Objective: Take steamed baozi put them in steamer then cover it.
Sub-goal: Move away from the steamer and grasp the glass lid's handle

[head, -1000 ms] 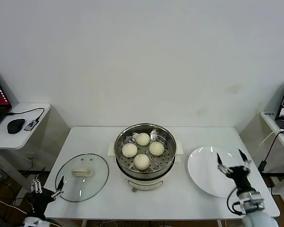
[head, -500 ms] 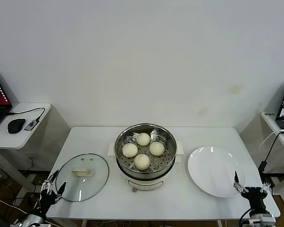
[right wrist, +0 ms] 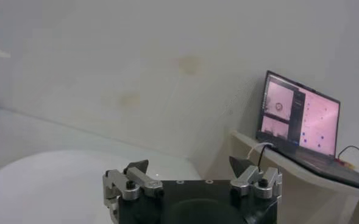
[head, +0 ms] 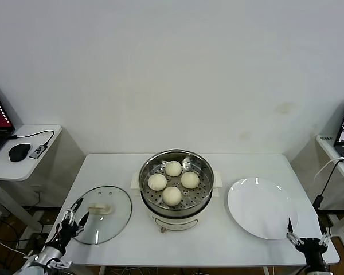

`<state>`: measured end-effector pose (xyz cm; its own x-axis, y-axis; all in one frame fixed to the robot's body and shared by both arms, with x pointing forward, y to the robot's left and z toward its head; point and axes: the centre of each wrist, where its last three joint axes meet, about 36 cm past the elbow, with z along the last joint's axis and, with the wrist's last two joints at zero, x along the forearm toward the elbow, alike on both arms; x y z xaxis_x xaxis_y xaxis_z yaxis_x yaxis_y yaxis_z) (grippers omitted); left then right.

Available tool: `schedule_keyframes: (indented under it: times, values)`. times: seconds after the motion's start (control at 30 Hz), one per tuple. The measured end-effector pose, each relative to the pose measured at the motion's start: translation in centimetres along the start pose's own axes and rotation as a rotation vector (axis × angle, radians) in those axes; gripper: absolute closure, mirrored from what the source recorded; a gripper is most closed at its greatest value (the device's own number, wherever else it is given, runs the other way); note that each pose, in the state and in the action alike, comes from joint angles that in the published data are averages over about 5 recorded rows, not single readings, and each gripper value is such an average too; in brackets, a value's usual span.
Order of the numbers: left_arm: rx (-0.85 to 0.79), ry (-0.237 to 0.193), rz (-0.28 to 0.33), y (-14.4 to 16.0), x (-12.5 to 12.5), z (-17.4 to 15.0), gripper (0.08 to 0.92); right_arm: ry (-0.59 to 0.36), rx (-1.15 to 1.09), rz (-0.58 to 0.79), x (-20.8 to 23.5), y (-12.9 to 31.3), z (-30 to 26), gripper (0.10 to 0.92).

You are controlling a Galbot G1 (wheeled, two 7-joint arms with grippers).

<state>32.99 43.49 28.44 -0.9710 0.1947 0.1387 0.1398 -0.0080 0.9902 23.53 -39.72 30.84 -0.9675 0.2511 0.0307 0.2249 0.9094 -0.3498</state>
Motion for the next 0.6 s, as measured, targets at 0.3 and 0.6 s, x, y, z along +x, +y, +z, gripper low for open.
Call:
schedule_keyframes:
  times: [0.3,0.6]
  values:
    - [-0.005,-0.014,-0.004,-0.2,-1.8,0.0,0.177,-0.001,0.027,0.009,0.7,-0.4,-0.1,0.200]
    - [-0.008,-0.018,-0.001,-0.2,-3.5,0.2,0.177,0.002,0.049,0.013,1.2,-0.7,-0.1,0.200]
